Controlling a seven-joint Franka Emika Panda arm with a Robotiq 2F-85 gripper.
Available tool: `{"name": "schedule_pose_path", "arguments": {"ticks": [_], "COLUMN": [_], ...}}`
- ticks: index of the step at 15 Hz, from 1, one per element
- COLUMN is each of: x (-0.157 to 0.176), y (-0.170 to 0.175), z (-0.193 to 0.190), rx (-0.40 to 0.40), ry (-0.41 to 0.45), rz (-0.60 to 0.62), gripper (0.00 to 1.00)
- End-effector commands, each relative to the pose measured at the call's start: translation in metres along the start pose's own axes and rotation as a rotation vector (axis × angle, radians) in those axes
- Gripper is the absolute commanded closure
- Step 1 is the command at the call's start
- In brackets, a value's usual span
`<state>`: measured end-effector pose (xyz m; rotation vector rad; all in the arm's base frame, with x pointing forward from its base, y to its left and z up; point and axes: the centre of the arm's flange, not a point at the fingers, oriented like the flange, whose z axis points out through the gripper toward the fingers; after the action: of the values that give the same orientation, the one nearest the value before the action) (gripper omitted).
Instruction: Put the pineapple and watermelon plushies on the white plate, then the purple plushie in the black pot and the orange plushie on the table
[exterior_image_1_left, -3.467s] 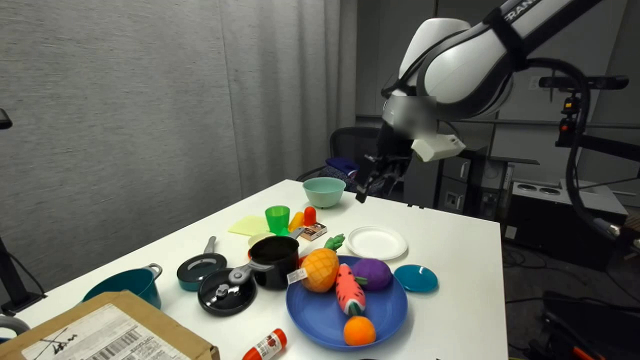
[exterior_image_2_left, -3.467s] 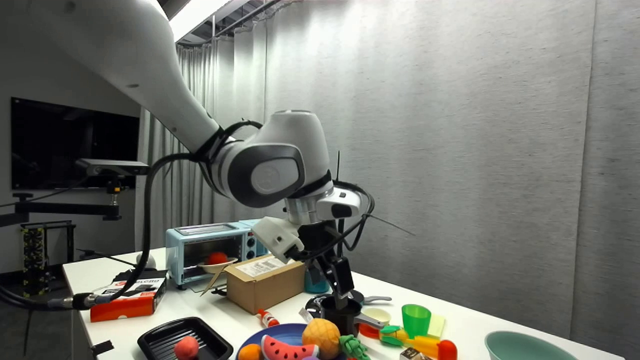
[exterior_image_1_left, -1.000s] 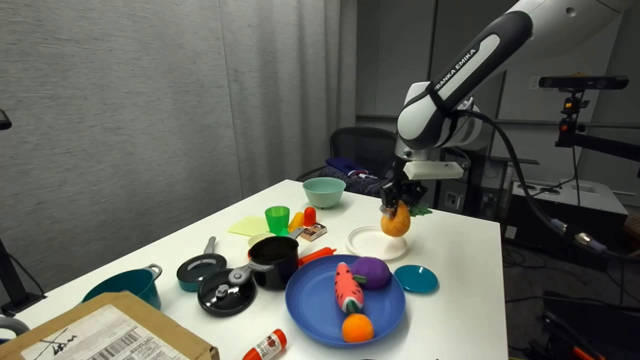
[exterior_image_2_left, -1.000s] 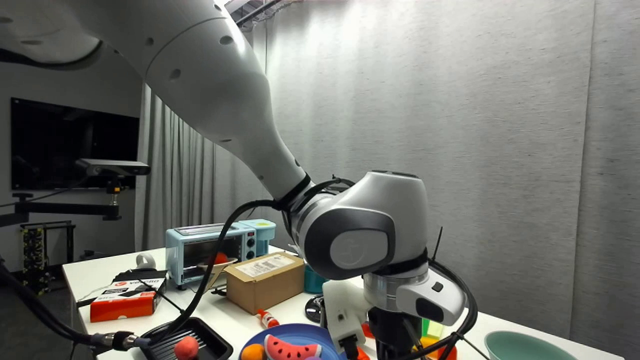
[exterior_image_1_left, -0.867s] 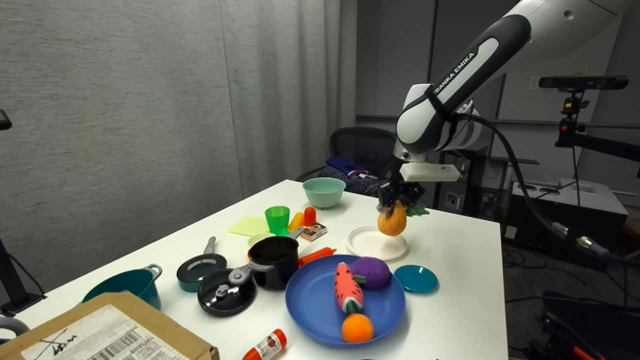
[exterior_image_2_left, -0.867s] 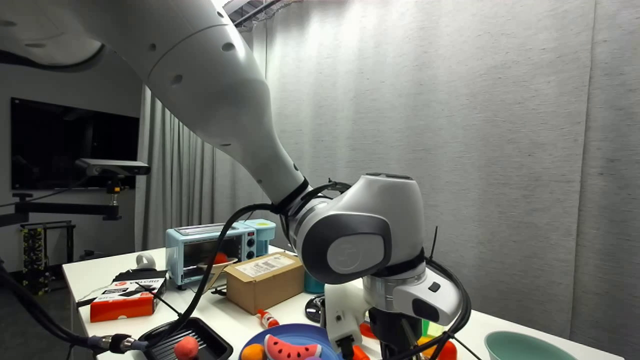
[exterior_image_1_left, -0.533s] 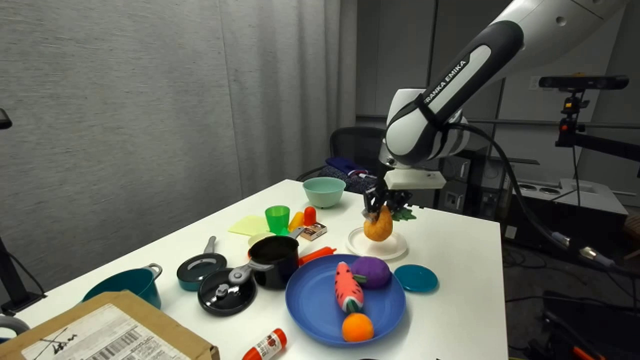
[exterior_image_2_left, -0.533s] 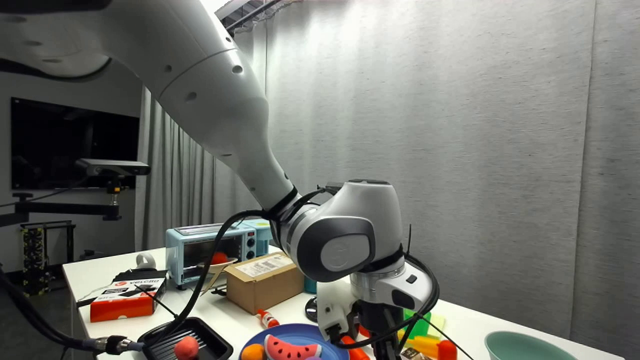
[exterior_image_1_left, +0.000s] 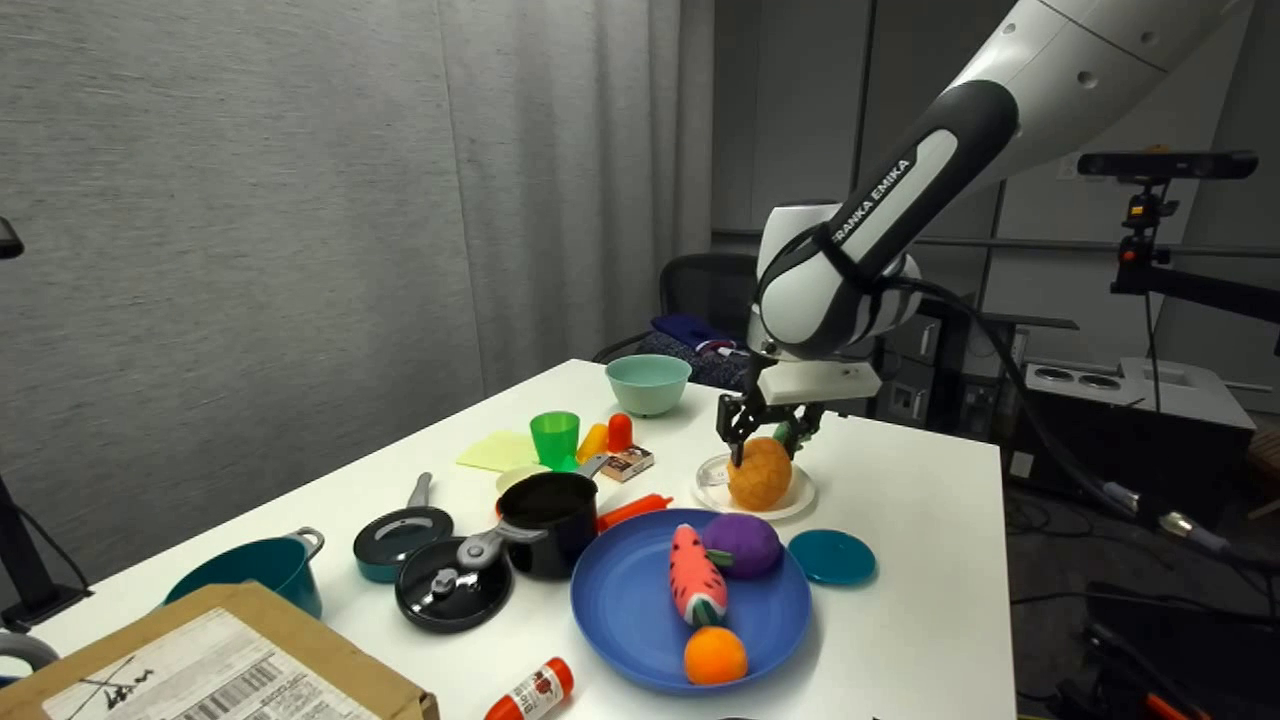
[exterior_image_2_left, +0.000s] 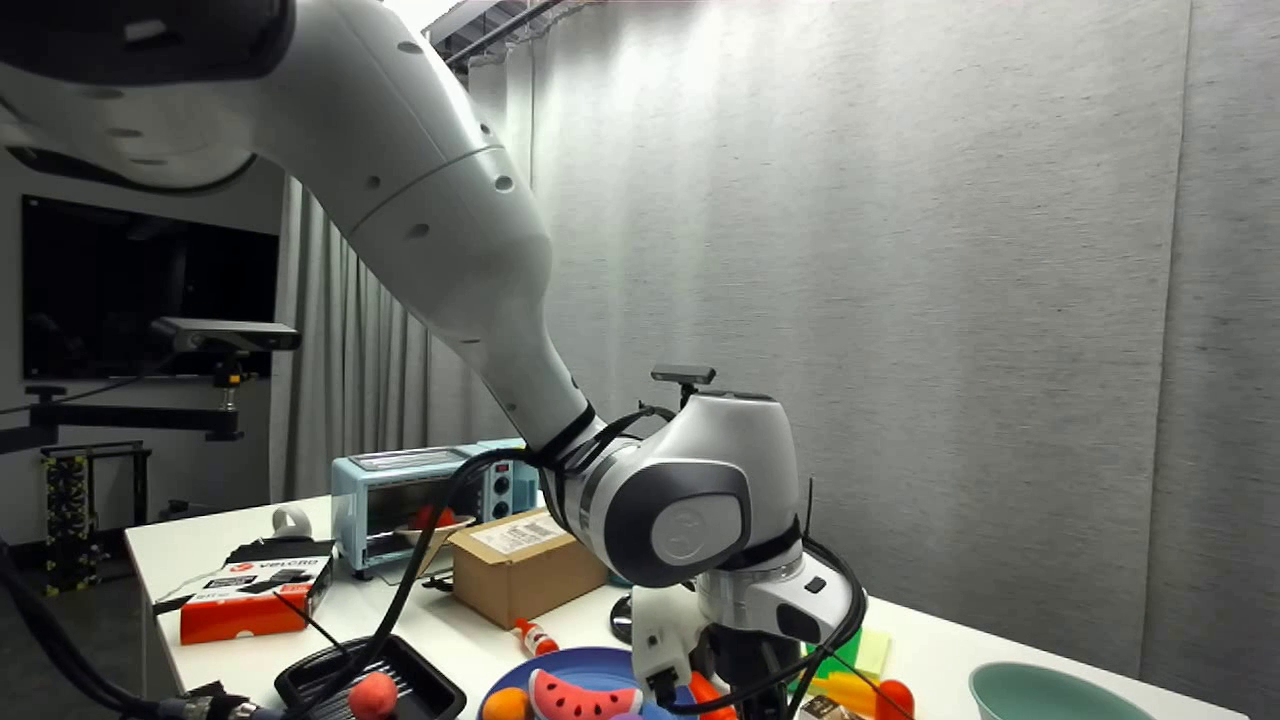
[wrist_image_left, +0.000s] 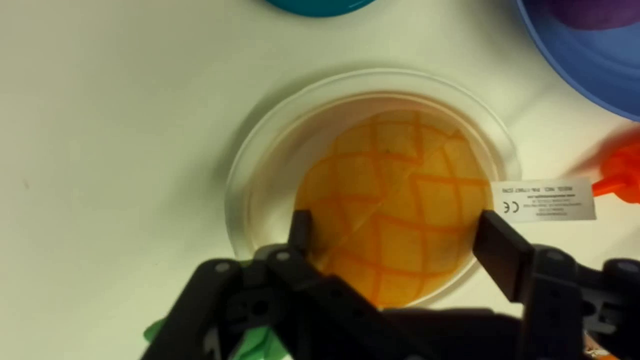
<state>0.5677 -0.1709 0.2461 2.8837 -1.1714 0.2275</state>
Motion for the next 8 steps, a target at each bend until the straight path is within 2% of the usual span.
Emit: {"name": "schedule_pose_path", "arguments": {"ticks": [1, 5, 8], "x": [-0.003, -0.027, -0.052], "y": [-0.021, -0.069, -0.106], "z": [-0.035, -0.063, -0.050], "rx": [0.028, 0.134, 0.205], "ry": [-0.030, -0.072, -0.164], "rz": [-0.087, -0.271, -0.390], "gripper": [0.00, 0.00, 0.00]}}
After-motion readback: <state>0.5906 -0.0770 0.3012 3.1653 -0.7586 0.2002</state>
